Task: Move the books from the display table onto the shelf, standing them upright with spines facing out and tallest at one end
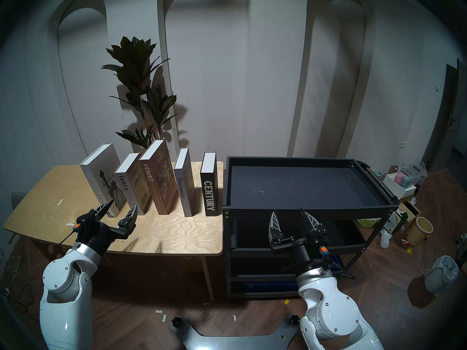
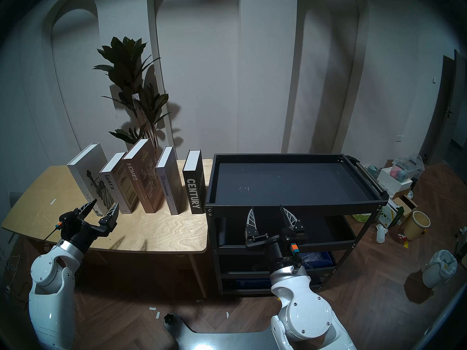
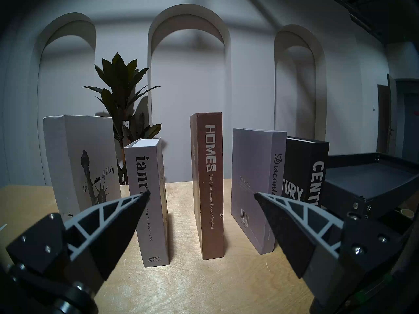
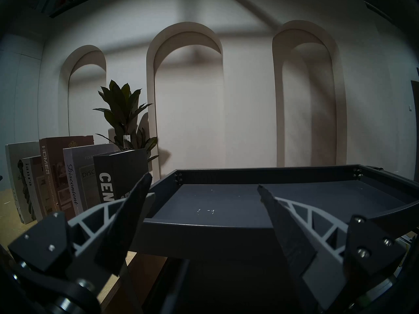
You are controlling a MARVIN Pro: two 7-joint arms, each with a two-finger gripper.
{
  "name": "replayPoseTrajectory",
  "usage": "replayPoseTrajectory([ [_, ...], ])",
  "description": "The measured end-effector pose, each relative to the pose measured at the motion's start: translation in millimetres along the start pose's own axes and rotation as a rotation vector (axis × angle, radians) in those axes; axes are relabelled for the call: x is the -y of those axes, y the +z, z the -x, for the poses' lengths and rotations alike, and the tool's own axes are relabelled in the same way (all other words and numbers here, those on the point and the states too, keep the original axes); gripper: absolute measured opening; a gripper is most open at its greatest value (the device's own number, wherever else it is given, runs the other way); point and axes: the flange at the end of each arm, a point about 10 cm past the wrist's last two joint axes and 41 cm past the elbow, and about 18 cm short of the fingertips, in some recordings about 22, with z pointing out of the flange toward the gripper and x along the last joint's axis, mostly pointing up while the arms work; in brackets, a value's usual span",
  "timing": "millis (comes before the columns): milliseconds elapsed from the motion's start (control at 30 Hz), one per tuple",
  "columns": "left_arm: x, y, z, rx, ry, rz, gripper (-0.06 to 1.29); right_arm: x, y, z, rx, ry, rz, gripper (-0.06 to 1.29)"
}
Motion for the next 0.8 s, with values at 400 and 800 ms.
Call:
replayPoseTrajectory([
  [400, 25.1, 23.7, 15.8, 0.026, 0.033, -0.051, 1.25, 0.4, 0.1, 0.2, 0.000, 0.001, 0.001, 1.23],
  [800, 19.9, 53.9, 16.9, 0.003, 0.045, -0.052, 1.25, 0.2, 0.1, 0.4, 0.001, 0.001, 0.003, 1.23],
])
